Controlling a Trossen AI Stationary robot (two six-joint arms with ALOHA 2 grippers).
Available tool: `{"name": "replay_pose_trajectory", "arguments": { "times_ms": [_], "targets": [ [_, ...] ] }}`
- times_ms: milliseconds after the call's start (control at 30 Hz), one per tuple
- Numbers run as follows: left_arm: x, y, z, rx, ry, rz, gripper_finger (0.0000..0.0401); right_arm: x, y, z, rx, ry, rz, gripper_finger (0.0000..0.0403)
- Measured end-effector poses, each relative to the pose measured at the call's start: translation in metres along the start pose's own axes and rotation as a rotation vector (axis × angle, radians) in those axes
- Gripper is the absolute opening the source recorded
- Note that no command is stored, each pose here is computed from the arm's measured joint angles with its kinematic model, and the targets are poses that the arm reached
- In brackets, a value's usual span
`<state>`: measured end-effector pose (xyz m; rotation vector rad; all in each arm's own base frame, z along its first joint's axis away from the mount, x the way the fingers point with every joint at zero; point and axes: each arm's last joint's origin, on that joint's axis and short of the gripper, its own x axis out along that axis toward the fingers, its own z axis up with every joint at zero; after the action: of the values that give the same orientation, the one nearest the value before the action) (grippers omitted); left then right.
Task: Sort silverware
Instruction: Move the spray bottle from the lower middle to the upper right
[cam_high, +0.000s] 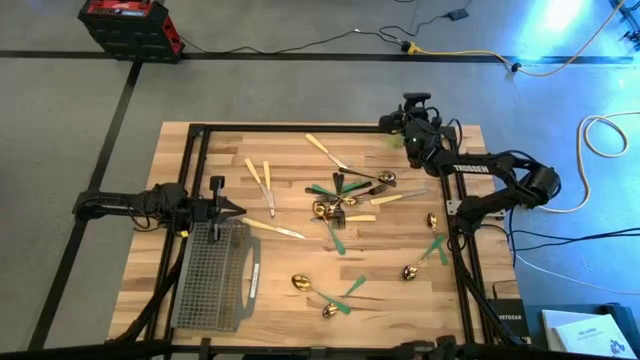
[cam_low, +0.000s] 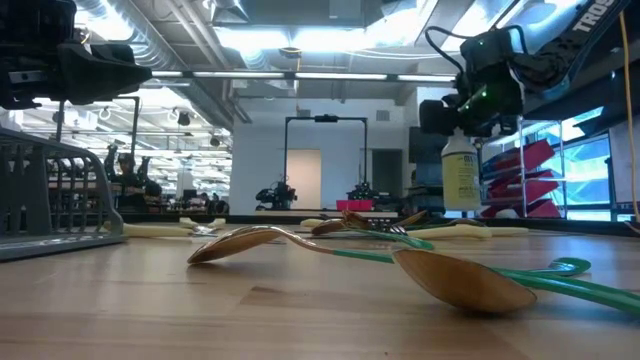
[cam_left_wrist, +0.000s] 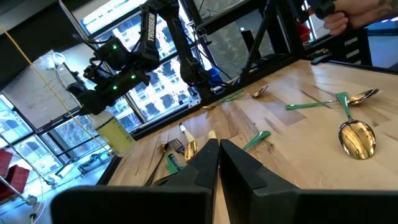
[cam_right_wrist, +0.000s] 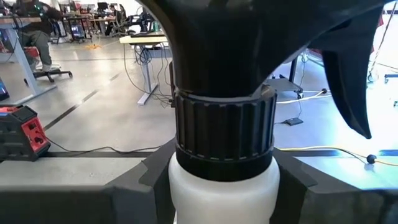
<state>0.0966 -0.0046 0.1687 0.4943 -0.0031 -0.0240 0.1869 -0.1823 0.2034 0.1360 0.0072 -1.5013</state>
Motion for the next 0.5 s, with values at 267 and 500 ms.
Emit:
{"name": "replay_pose_trajectory", "arguments": {
  "times_ms": [267, 500],
  "targets": [
    [0.000, 0.000, 0.000, 0.000, 0.000, 0.000, 0.0000, -0.008, -0.010, -0.013, 0.023, -0.031, 0.003, 0.0159],
    [0.000, 0.000, 0.000, 0.000, 0.000, 0.000, 0.0000, -0.012, -0.017, -0.023, -0.021, -0.013, 0.000, 0.0159]
  ]
}}
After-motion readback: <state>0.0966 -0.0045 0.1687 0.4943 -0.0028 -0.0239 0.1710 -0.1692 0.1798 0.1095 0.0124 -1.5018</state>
